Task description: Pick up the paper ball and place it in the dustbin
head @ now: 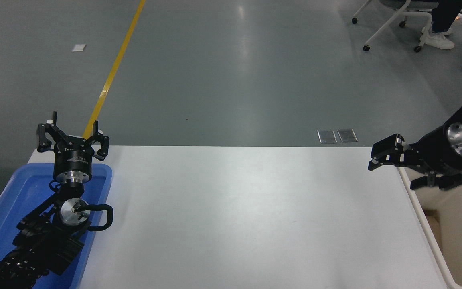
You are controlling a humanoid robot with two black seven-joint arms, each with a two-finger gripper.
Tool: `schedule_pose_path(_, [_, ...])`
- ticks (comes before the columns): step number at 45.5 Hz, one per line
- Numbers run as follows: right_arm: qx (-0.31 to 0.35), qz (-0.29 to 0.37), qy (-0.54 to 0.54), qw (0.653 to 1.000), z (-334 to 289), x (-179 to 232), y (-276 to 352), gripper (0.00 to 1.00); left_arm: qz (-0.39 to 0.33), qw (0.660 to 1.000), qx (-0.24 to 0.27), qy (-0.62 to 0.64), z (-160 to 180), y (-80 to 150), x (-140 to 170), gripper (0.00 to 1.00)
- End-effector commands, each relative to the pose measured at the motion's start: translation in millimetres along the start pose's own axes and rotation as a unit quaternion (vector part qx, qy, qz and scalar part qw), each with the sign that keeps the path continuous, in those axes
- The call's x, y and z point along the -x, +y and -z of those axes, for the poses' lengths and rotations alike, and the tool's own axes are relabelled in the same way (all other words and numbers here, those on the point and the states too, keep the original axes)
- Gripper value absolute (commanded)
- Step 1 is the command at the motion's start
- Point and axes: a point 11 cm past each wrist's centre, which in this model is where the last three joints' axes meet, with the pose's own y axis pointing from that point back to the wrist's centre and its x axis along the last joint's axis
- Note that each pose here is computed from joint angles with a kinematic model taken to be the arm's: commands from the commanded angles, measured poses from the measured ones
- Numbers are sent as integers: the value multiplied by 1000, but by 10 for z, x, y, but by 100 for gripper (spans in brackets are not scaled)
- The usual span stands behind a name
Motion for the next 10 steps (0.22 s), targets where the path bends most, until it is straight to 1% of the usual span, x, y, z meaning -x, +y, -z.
schedule_pose_path(1, [-17, 28, 53, 998, 277, 191, 316, 100, 0, 1000, 0, 0, 0, 0, 0, 99])
schedule_pose_path(10, [-9, 27, 54, 998, 254, 191, 316, 100, 0, 1000, 0, 0, 0, 0, 0, 99])
